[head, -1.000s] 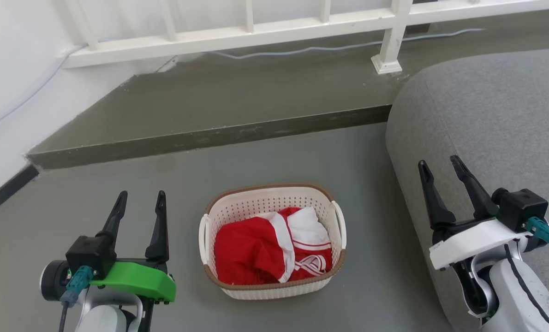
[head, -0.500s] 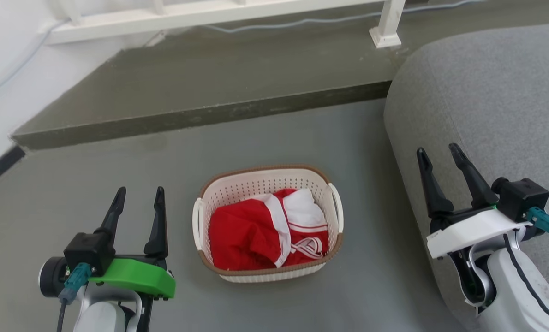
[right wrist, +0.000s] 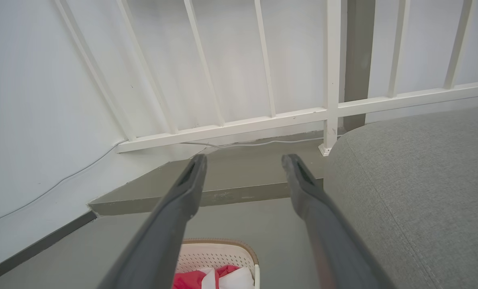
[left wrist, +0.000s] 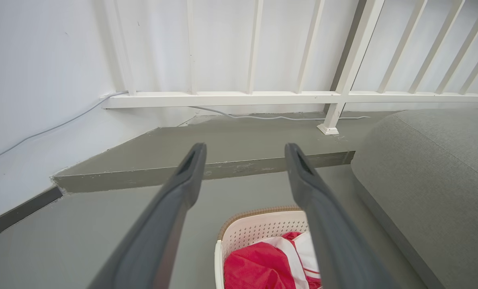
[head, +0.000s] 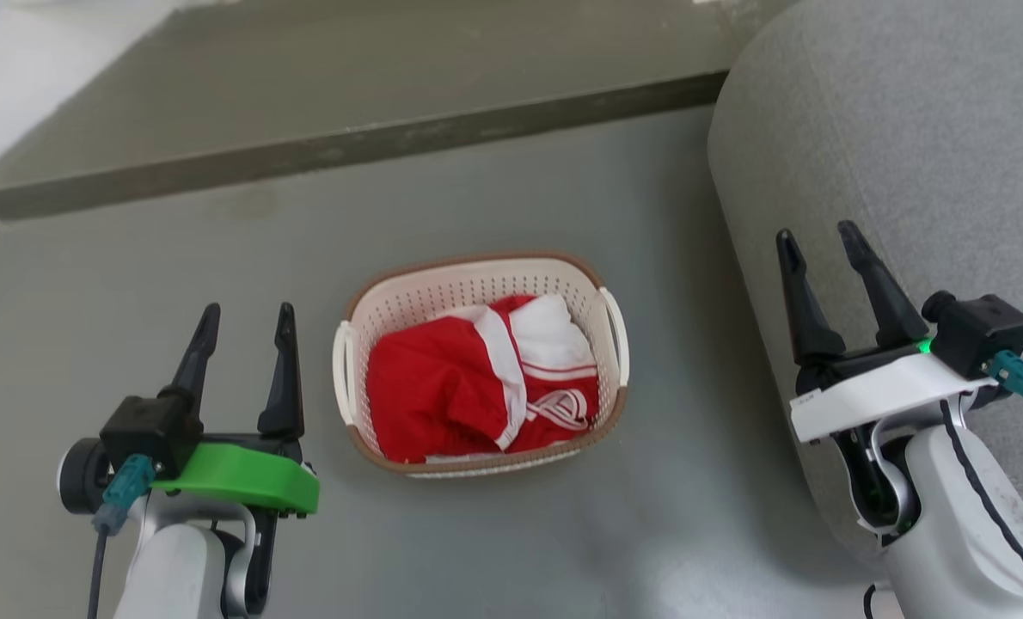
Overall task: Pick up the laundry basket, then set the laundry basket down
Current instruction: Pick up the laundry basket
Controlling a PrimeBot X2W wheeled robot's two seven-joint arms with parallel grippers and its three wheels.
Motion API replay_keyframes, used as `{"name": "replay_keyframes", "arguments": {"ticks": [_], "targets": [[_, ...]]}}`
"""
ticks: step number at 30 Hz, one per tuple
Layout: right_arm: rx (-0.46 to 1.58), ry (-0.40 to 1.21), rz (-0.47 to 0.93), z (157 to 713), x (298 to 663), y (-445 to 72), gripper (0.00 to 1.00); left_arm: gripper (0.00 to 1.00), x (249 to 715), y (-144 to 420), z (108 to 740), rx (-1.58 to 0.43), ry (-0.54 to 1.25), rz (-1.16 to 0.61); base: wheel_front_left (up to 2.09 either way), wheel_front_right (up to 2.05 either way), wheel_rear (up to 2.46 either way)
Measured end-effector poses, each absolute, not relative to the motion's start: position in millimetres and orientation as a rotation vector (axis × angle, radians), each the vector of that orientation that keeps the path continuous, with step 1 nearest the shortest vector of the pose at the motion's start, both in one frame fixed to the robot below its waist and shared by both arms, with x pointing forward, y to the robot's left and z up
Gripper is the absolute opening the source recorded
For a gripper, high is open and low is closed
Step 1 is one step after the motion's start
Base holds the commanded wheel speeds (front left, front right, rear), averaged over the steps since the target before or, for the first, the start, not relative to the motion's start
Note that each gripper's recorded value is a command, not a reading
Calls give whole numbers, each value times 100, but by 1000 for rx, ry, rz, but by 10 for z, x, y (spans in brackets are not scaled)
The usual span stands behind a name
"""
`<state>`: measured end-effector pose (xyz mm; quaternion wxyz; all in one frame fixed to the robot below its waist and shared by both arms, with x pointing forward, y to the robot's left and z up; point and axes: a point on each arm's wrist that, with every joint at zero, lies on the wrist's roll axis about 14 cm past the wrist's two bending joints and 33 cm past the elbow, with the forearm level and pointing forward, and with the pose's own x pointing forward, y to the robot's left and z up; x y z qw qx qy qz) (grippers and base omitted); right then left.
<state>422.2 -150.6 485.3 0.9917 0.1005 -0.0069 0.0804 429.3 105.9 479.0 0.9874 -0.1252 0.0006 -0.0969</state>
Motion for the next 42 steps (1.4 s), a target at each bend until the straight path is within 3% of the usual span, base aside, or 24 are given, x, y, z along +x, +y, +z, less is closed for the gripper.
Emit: {"name": "replay_keyframes", "arguments": {"ticks": [19,42], "targets": [[219,69,140,4395,4676,-1532,100,100,4781,962,4252,-255,99,-200,0,0,0],[218,287,168,3332,5093,-1374,100,100,5165,904,3101,-240,331,-184,0,0,0]]}}
